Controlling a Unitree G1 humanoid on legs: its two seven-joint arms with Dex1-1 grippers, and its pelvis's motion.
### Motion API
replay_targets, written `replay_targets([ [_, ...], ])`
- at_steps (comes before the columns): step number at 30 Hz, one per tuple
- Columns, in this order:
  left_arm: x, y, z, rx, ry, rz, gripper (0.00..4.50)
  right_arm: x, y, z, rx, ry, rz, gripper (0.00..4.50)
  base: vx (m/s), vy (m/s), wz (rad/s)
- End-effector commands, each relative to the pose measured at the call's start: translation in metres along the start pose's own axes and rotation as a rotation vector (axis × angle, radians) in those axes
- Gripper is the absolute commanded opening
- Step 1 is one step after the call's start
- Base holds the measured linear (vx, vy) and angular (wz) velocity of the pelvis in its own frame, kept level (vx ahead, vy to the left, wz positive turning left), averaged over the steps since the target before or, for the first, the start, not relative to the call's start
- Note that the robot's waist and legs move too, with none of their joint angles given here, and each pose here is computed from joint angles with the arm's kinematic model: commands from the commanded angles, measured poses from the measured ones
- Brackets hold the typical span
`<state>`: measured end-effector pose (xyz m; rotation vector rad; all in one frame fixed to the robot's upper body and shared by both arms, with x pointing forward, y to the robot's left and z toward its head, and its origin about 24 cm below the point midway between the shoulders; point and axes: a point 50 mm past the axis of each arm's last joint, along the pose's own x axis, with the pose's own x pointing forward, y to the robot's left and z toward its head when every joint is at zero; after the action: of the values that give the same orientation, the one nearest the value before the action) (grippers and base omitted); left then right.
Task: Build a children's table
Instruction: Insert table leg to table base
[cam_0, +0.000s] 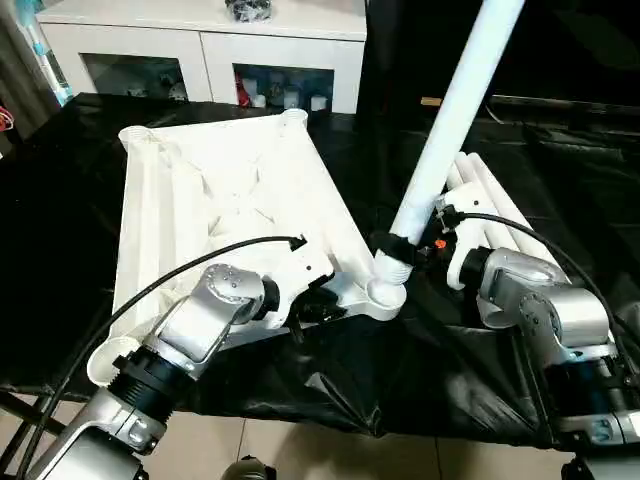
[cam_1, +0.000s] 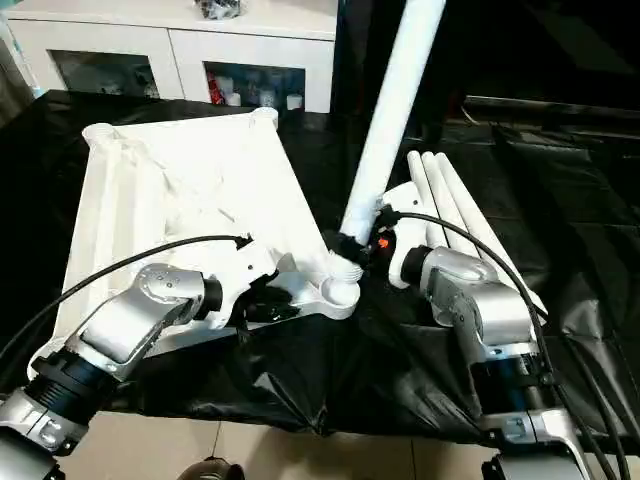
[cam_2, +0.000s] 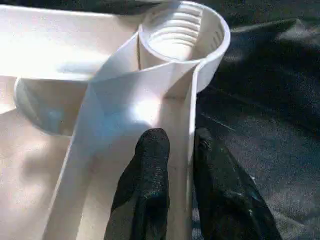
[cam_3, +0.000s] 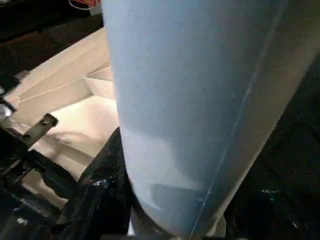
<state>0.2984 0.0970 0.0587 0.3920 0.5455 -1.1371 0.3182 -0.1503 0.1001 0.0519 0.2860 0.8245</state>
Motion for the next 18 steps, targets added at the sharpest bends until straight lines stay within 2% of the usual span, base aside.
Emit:
replay_targets([
  [1,-0.004,-0.001,-0.002,0.006,0.018,-0.011,0.56,-0.002,0.003,0.002,-0.009,0.011,0.031,1.91,0.000,0.000,0.00],
  [3,-0.006,-0.001,-0.001,0.003,0.016,-0.012,0.48,-0.002,0.003,0.001,-0.009,0.027,0.047,1.91,0.000,0.000,0.00],
  [4,-0.006,-0.001,-0.001,0.003,0.016,-0.012,0.22,-0.002,0.003,0.000,-0.008,0.029,0.050,1.91,0.000,0.000,0.00],
  [5,-0.006,0.000,-0.001,-0.001,0.011,-0.013,0.15,-0.003,0.004,-0.001,-0.007,0.043,0.061,1.91,0.000,0.000,0.00],
  [9,-0.007,0.000,0.002,-0.010,-0.031,-0.020,0.04,-0.003,0.007,-0.007,-0.007,0.095,0.104,1.91,0.000,0.000,0.00],
  [18,-0.008,-0.007,0.003,0.003,-0.128,-0.086,0.00,0.001,0.001,-0.011,-0.009,0.135,0.103,1.91,0.000,0.000,0.00],
])
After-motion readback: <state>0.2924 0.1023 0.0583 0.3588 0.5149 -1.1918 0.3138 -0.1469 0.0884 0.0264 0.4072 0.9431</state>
